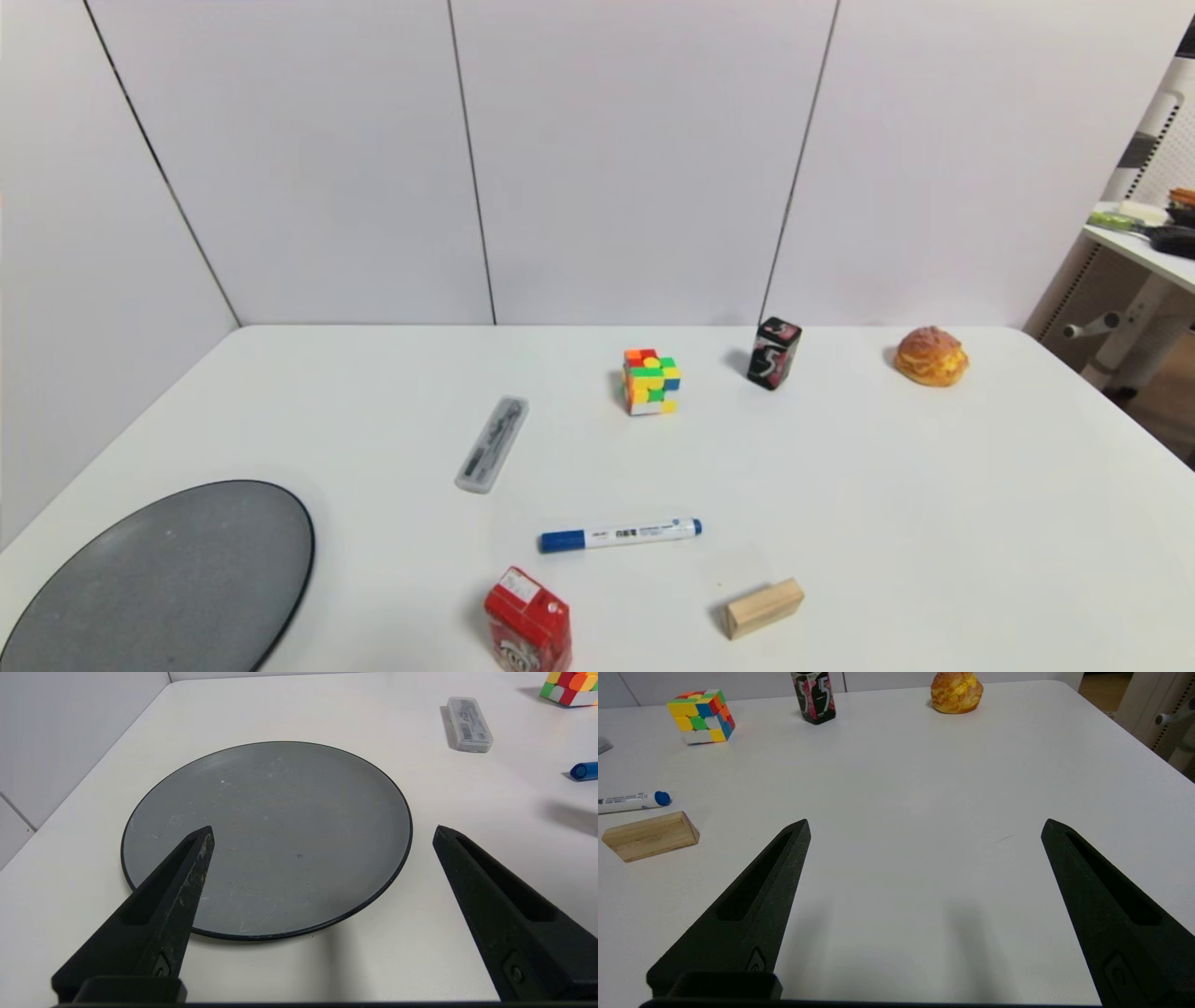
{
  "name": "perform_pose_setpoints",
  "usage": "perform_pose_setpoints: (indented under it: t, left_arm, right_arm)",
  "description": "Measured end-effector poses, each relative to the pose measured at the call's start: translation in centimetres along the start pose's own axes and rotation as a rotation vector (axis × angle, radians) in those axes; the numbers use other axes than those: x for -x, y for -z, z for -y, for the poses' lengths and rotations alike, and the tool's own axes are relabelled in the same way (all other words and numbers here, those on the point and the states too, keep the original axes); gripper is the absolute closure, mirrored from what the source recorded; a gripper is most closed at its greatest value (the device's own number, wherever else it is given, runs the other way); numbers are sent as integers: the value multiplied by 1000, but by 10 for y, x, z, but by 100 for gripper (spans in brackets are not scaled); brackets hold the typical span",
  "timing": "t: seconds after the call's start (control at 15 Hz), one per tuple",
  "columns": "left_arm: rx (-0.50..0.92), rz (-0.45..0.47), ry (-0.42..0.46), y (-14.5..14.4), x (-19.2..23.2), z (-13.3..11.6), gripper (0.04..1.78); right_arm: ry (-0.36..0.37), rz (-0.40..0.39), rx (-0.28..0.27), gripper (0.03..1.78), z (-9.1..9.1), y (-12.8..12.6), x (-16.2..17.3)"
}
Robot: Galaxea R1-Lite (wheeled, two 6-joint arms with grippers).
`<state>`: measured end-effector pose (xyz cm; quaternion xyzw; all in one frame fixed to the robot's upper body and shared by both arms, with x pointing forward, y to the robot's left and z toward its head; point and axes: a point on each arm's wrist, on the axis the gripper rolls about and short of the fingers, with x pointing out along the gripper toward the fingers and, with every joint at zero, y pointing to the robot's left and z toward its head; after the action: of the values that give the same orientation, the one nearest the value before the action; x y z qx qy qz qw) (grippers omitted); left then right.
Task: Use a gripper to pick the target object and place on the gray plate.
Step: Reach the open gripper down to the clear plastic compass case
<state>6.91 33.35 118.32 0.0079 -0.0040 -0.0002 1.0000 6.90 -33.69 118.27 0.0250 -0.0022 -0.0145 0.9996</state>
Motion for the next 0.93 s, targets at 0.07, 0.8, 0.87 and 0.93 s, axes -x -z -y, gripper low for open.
perform_pose_setpoints:
  t: [0.07, 0.8, 0.87, 0.93]
  left_arm:
    - [1, 0, 0, 0, 0, 0, 13]
    - [0, 0, 0, 0, 0, 0, 13]
    - [0, 0, 0, 0, 0, 0, 13]
    - [0, 0, 0, 0, 0, 0, 13]
  right_arm:
    - [0, 0, 0, 10, 0, 0, 0]
    - [0, 0, 0, 10, 0, 0, 0]
    - [0, 0, 0, 10, 0, 0, 0]
    - [0, 0, 0, 10, 0, 0, 0]
